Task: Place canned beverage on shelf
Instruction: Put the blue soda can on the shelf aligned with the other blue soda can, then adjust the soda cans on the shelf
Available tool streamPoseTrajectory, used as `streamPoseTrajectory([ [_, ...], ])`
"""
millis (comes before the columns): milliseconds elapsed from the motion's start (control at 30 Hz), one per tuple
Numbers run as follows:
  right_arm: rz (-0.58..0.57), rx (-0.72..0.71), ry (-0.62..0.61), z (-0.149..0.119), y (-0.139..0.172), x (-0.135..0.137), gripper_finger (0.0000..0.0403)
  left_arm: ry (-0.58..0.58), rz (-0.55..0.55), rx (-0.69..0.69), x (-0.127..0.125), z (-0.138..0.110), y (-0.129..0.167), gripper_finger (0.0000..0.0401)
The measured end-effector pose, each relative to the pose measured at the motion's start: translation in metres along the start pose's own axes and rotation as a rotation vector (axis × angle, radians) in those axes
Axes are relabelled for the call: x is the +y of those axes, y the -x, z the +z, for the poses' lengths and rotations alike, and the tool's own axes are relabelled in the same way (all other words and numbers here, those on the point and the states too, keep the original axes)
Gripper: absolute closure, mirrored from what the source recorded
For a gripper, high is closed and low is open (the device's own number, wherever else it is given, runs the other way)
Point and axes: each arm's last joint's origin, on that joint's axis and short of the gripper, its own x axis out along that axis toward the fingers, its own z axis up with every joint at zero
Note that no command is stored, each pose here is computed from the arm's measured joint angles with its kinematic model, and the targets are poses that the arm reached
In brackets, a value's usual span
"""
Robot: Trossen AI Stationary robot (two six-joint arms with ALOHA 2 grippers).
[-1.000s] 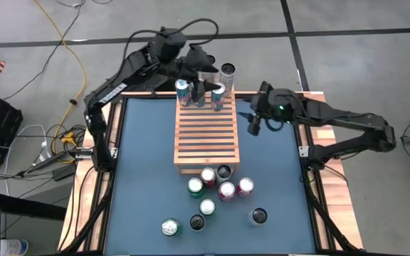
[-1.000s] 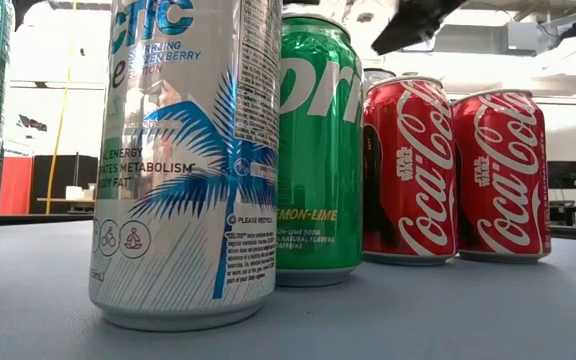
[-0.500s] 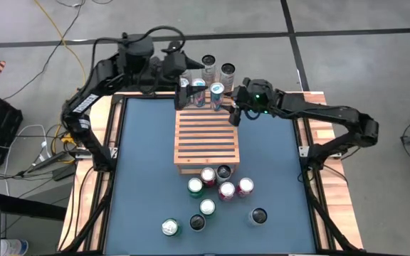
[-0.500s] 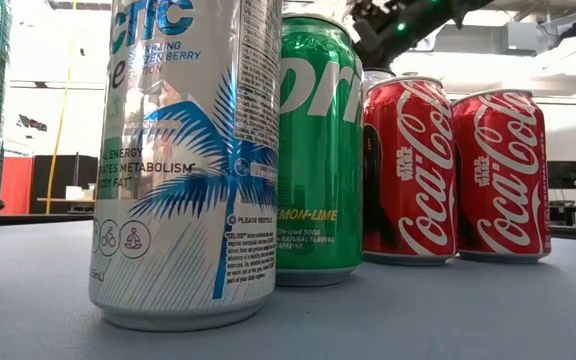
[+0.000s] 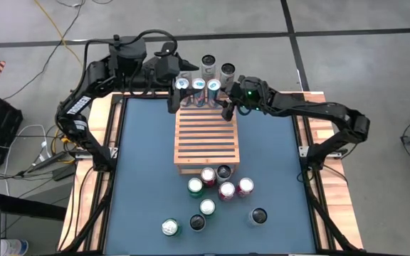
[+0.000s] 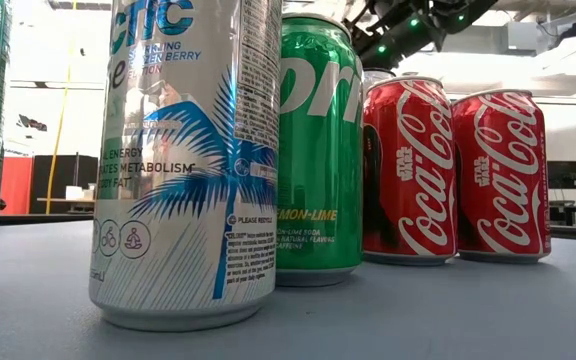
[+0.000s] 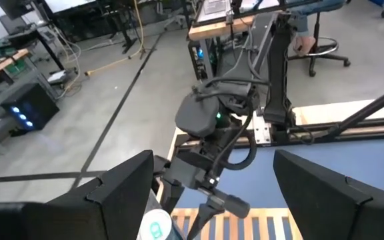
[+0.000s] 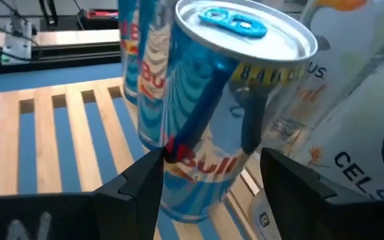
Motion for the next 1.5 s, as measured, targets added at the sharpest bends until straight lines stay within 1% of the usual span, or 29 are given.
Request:
streamPoseTrajectory([
  [100,0.001,0.011,-0.003,-0.001,-0.001,0.0,0.0171,-0.015,-0.001,0.003,0.0,0.0,0.0,0.0103],
  [300,0.004,-0.004,-0.015,0.004,0.003,0.003,0.0171,-0.027,0.009,0.007,0.0,0.0,0.001,0.0103],
  [433,-0.006,-0.076,-0.023,0.019,0.023,-0.002,0.0171,-0.027,0.027,0.005,0.001,0.001,0.006,0.0103],
  [600,-0.017,-0.147,-0.014,0.035,0.064,-0.009,0.0171,-0.035,0.045,0.009,0.002,0.001,0.007,0.0103],
  [667,-0.05,-0.196,0.014,0.041,0.082,-0.016,0.0171,-0.035,0.046,0.01,0.002,0.001,0.007,0.0103],
  [733,-0.121,-0.256,0.029,0.048,0.097,-0.029,0.0171,-0.034,0.063,0.011,0.003,0.001,0.007,0.0103],
  [833,-0.229,-0.332,0.016,0.052,0.108,-0.057,0.0172,-0.02,0.088,0.002,0.004,0.002,0.007,0.0103],
  [867,-0.248,-0.344,0.014,0.051,0.108,-0.067,0.0174,-0.012,0.1,-0.005,0.005,0.003,0.007,0.0103],
  [933,-0.254,-0.358,0.006,0.047,0.103,-0.09,0.018,0.003,0.121,-0.025,0.006,0.005,0.007,0.0103],
  [1100,-0.124,-0.31,-0.064,0.03,0.065,-0.143,0.0195,0.04,0.196,-0.042,0.009,0.007,0.007,0.0103],
  [1267,-0.143,-0.28,-0.108,0.031,0.037,-0.198,0.0201,0.086,0.305,-0.025,0.012,0.007,0.008,0.0103],
  [1400,-0.004,-0.251,-0.138,0.026,0.009,-0.228,0.0214,0.136,0.368,-0.02,0.014,0.006,0.009,0.0103],
  [1500,0.118,-0.234,-0.152,0.026,-0.014,-0.237,0.0236,0.161,0.399,-0.018,0.015,0.006,0.009,0.0103],
])
